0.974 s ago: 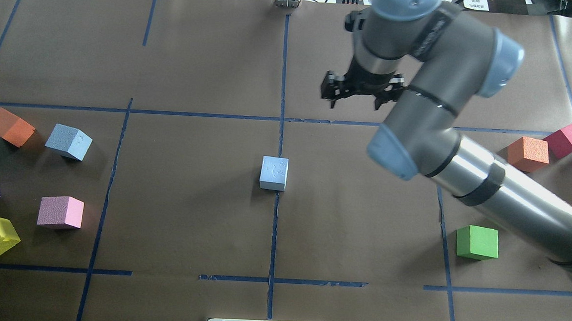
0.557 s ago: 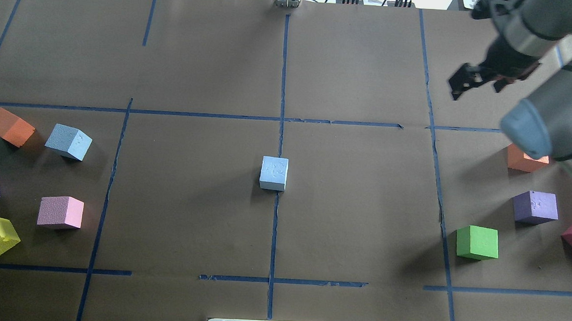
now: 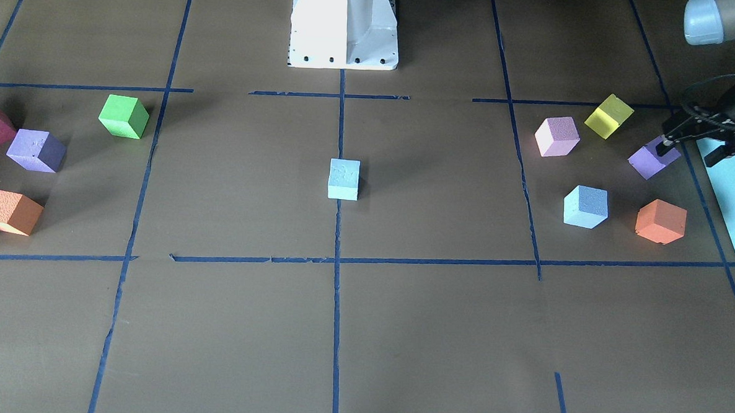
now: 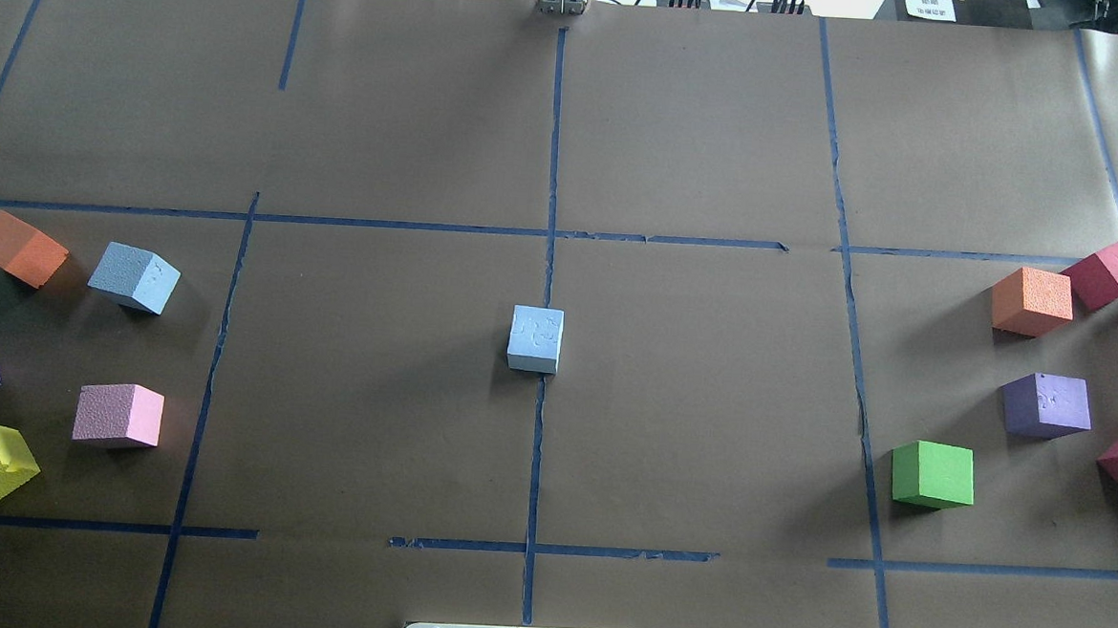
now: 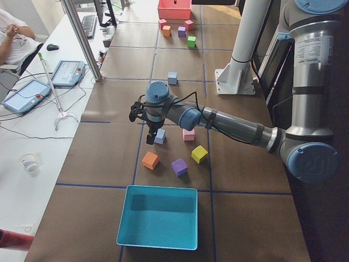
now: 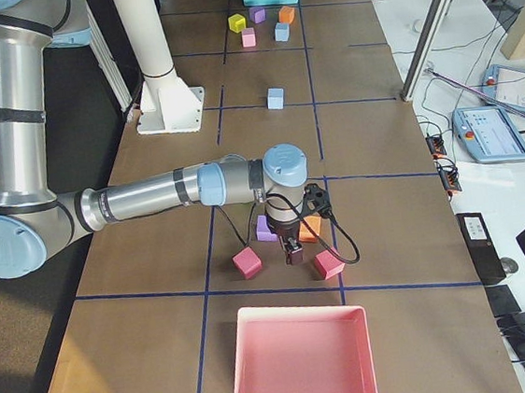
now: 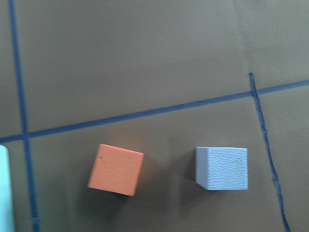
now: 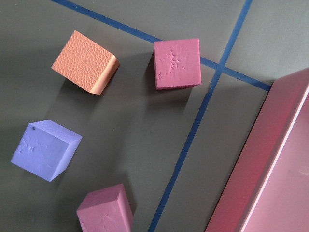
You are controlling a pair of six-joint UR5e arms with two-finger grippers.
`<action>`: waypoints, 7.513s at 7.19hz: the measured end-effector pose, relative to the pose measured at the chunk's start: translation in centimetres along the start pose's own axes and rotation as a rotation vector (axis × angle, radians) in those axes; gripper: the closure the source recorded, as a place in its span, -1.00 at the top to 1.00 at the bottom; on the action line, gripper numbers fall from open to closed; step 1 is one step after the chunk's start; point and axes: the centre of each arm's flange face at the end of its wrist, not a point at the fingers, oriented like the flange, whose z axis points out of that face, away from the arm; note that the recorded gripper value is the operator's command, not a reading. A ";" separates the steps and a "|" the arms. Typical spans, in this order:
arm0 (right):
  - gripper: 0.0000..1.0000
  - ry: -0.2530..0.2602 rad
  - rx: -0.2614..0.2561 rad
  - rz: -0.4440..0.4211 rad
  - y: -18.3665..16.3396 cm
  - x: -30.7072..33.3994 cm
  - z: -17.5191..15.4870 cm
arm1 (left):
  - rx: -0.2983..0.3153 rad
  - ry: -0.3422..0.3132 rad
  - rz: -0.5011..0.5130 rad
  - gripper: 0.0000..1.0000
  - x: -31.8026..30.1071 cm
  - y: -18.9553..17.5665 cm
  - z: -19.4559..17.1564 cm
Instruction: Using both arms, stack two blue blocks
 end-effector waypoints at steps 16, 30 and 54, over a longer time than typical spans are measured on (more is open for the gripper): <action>0.99 -0.004 -0.005 0.022 0.7 0.4 0.3 | -0.034 -0.027 0.067 -0.06 8.2 -3.3 15.0; 0.99 -0.009 -0.003 0.023 0.6 0.4 0.3 | 0.011 -0.069 -0.091 -0.03 56.5 -4.6 12.2; 1.00 -0.014 -0.017 0.036 0.5 1.1 1.1 | -0.115 -0.069 0.151 1.00 -16.9 0.5 -8.2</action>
